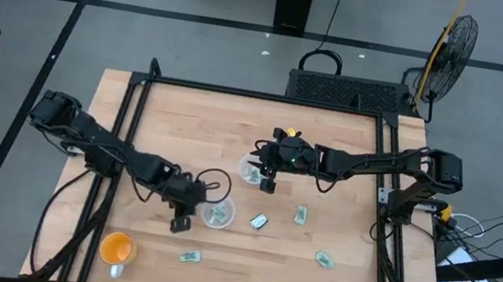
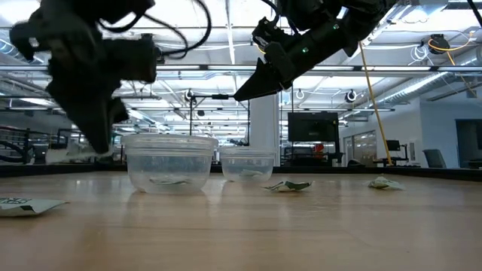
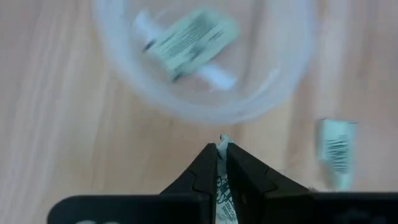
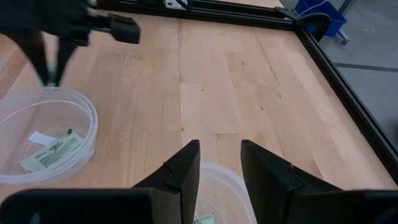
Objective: Pick and place Stevia / Truvia into bins
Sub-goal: Put the stevia packet into the bottom transparent container
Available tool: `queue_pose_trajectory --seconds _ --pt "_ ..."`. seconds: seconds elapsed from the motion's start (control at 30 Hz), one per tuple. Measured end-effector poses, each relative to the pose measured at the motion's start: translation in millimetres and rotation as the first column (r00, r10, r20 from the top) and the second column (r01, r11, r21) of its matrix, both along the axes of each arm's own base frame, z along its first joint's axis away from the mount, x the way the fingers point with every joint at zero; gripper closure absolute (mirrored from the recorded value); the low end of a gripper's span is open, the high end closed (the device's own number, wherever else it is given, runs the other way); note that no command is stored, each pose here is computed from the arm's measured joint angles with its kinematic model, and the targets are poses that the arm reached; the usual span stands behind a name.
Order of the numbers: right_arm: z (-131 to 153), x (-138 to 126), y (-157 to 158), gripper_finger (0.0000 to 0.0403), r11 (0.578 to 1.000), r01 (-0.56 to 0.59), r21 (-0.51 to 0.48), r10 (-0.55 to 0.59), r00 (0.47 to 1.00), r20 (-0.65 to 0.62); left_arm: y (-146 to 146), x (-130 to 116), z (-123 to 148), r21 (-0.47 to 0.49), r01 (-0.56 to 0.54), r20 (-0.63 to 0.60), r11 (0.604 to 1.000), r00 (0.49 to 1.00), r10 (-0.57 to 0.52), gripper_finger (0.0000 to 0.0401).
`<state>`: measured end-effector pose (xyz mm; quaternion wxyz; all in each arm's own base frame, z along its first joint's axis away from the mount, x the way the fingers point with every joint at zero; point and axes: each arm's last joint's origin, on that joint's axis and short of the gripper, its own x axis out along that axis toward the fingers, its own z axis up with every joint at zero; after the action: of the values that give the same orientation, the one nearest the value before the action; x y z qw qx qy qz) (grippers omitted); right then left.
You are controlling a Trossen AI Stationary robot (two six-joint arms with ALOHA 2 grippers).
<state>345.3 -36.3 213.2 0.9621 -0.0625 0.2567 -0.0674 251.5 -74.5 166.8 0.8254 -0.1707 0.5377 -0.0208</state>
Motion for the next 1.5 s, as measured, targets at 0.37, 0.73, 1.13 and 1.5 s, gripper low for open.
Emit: queue_pose_trajectory --seconds 0.37,0.73,1.13,1.5 --pt "-2.9 -11.6 -2.1 0.0293 0.994 0.068 -0.083 -0.078 0.988 -0.131 -2.8 30.8 50.9 0.116 0.047 0.205 0.992 0.976 -0.070 0.0366" --pt "20.9 -41.9 -1.4 0.0293 0.978 0.196 -0.072 -0.207 0.957 -0.202 14.1 49.4 31.5 0.229 -0.040 0.211 0.973 0.977 -0.009 0.0366" --pt "21.0 -48.2 -0.6 0.0293 0.976 0.209 -0.059 -0.217 0.945 -0.245 10.9 69.2 -6.8 0.198 0.007 0.163 0.980 0.986 -0.040 0.0366" --pt "1.2 -71.4 6.5 0.0293 0.933 0.349 0.089 -0.262 0.826 -0.499 12.3 69.9 -6.2 0.297 0.007 0.179 0.955 0.982 -0.063 0.0319"
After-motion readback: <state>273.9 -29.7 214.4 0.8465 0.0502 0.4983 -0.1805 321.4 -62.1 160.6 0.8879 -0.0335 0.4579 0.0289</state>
